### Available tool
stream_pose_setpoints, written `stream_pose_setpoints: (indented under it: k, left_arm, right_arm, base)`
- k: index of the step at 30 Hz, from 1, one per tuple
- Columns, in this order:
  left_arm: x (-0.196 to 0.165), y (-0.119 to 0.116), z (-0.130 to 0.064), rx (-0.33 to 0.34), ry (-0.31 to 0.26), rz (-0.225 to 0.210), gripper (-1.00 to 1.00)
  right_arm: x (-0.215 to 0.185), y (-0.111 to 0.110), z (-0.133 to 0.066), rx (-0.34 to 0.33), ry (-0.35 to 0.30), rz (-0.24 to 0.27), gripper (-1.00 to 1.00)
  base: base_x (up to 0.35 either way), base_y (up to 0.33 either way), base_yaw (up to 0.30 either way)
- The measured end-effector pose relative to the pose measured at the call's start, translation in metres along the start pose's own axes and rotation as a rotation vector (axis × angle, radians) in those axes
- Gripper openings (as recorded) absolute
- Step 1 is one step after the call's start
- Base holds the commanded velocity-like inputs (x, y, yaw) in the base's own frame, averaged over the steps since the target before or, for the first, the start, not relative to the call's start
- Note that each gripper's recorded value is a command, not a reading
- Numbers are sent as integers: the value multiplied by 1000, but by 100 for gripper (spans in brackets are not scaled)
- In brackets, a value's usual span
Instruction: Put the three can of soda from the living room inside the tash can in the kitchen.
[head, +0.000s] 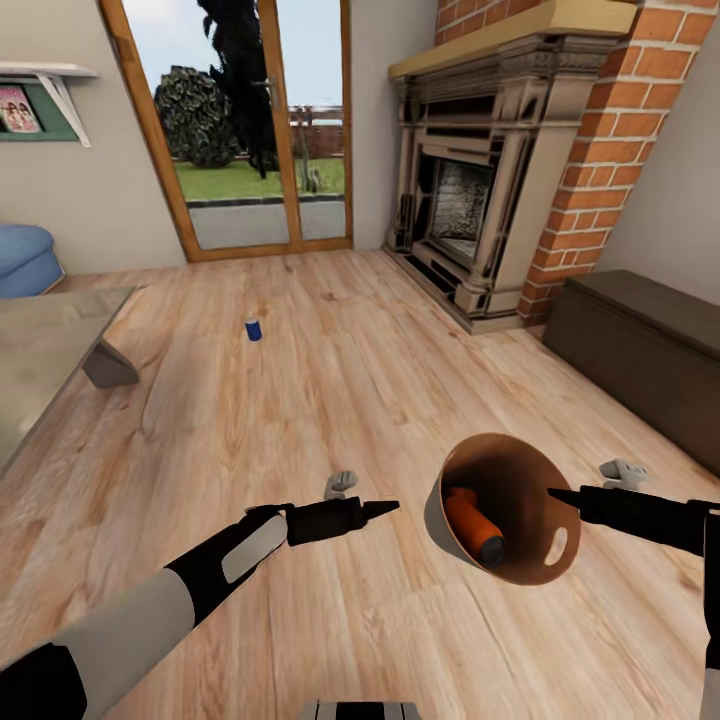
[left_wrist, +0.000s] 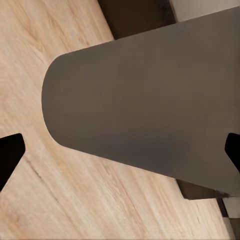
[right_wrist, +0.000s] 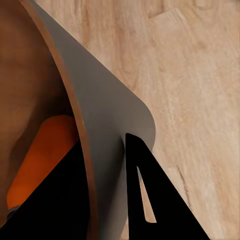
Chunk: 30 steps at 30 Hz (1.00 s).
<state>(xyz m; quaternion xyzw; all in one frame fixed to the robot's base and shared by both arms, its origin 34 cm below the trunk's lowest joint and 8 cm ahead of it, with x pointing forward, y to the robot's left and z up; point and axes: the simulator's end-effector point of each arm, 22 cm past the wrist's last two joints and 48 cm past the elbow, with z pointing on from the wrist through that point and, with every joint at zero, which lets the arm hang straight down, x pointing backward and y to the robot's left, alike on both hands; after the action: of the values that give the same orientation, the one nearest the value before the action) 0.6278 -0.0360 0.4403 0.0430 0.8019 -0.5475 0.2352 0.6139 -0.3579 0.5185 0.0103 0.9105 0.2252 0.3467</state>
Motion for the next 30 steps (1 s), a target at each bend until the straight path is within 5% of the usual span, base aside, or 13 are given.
stream_pose_setpoints:
  k: [21, 30]
  left_arm:
    - [-8, -13, -4, 4, -12, 26, 100]
    - [-3, -22, 6, 16, -1, 29, 100]
  right_arm:
    - [-9, 6, -10, -5, -26, -12, -100]
    - [-10, 7, -11, -7, -28, -11, -100]
  base:
    - [338, 0, 185]
    - [338, 0, 41]
